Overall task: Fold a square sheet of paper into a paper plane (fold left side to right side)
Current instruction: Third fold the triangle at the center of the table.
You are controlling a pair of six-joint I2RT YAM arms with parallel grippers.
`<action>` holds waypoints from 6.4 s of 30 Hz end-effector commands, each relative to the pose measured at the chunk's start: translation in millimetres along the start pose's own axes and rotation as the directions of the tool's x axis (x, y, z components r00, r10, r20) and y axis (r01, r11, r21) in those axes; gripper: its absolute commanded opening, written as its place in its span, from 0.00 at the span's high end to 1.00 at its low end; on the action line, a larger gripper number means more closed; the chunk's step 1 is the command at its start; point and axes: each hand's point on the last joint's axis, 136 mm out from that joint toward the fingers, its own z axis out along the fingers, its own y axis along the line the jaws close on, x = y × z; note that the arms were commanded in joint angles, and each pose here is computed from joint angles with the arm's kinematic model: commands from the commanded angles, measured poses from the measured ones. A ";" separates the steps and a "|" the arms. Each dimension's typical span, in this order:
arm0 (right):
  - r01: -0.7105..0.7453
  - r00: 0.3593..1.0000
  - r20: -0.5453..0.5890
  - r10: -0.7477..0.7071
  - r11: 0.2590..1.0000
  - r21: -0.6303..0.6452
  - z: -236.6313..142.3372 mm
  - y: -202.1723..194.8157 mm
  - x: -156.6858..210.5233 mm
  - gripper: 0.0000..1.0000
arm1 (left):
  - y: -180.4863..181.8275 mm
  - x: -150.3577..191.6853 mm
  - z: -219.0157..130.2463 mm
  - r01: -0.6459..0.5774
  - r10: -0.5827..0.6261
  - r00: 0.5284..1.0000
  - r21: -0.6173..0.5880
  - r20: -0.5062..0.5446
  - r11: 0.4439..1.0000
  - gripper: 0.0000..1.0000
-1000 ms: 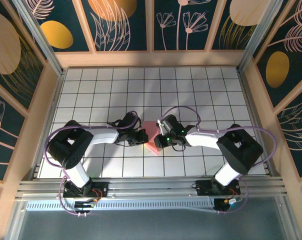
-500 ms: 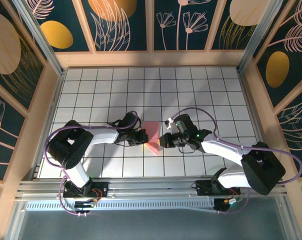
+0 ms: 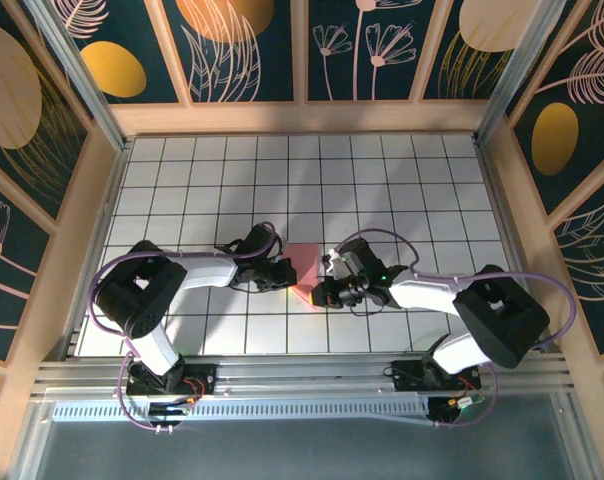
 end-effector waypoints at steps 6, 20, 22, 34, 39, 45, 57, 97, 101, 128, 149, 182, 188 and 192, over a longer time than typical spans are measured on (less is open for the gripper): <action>-0.002 1.000 -0.024 0.002 1.000 -0.017 6.6 1.5 6.0 1.00 | 23.8 13.4 4.5 0.031 -0.035 0.999 -0.098 -0.038 0.995 0.94; -0.032 0.998 -0.054 0.033 0.999 0.018 14.5 -13.1 14.8 1.00 | 24.4 13.4 4.9 0.031 -0.035 0.999 -0.101 -0.039 0.994 0.94; -0.038 0.998 -0.054 0.039 0.999 0.019 15.3 -14.6 15.5 1.00 | 24.7 13.7 4.6 0.031 -0.036 0.999 -0.102 -0.040 0.994 0.94; -0.059 0.997 -0.055 0.060 0.998 0.015 18.0 -17.6 17.2 1.00 | 26.1 14.6 4.9 0.032 -0.036 0.998 -0.106 -0.042 0.994 0.94; -0.069 0.996 -0.062 0.070 0.997 0.020 19.5 -19.9 18.6 1.00 | 26.2 14.7 4.3 0.033 -0.037 0.999 -0.106 -0.039 0.994 0.94; -0.086 0.993 -0.072 0.088 0.996 0.033 21.7 -23.9 20.5 1.00 | 26.2 14.8 4.0 0.031 -0.036 0.999 -0.106 -0.039 0.994 0.94; -0.125 0.986 -0.098 0.135 0.986 0.107 25.9 -38.7 25.0 1.00 | 26.4 15.0 3.4 0.032 -0.037 0.999 -0.107 -0.038 0.994 0.94; -0.146 0.983 -0.076 0.168 0.959 0.241 26.4 -52.9 15.6 1.00 | 3.0 2.1 1.0 0.017 -0.018 1.000 -0.032 -0.012 0.999 0.91; -0.159 0.977 -0.088 0.194 0.940 0.302 24.5 -64.7 23.0 1.00 | -19.7 -12.2 -11.8 -0.013 0.012 0.999 0.019 0.041 1.000 0.87; -0.154 0.975 -0.083 0.208 0.892 0.425 23.8 -81.6 28.5 1.00 | -47.1 21.0 -31.9 0.017 -0.045 0.995 0.291 0.091 0.957 0.95; -0.147 0.974 -0.092 0.208 0.883 0.446 21.4 -85.8 31.7 1.00 | -38.5 26.6 -0.9 0.047 -0.056 0.998 0.263 0.025 0.964 0.96; -0.110 0.964 -0.155 0.218 0.850 0.515 17.7 -94.4 42.2 1.00 | 12.9 22.1 10.1 0.159 -0.163 0.982 0.050 0.090 0.986 0.98; -0.110 0.961 -0.162 0.224 0.849 0.516 18.1 -95.5 45.1 1.00 | 19.3 9.8 3.9 0.173 -0.178 0.977 0.053 0.121 0.984 0.98; -0.111 0.960 -0.165 0.225 0.850 0.514 18.8 -96.6 46.5 1.00 | 24.8 0.5 -0.4 0.187 -0.195 0.972 0.067 0.135 0.980 0.98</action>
